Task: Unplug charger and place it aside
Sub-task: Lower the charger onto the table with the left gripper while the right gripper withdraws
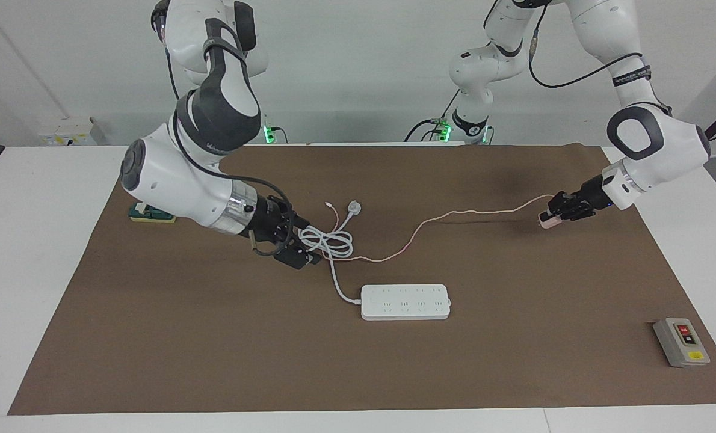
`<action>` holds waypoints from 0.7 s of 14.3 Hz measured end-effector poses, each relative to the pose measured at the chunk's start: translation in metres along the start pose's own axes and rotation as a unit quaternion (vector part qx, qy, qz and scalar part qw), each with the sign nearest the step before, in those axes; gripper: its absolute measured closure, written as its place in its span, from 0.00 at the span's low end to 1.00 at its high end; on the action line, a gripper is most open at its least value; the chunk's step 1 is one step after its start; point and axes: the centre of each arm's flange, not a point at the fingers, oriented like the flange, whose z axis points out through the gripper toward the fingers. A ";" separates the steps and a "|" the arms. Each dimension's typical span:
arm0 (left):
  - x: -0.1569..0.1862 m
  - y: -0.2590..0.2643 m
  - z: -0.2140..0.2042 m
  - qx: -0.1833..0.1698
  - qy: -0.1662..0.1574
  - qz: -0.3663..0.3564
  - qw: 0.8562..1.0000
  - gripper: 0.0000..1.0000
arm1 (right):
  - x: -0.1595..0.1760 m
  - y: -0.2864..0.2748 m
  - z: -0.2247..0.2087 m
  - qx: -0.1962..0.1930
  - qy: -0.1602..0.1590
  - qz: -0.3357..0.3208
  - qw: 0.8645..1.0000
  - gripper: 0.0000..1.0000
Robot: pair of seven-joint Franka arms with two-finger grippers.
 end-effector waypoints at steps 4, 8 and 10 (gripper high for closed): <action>-0.024 -0.018 0.023 0.036 0.037 0.003 0.999 0.68 | -0.001 0.025 -0.047 -0.033 0.053 -0.087 0.994 0.00; -0.033 -0.022 0.035 0.053 0.051 0.005 0.997 0.31 | 0.034 0.054 -0.095 -0.081 0.094 -0.229 0.965 0.00; -0.027 -0.020 0.025 0.056 0.060 0.015 0.996 0.07 | 0.048 0.066 -0.115 -0.111 0.116 -0.314 0.936 0.00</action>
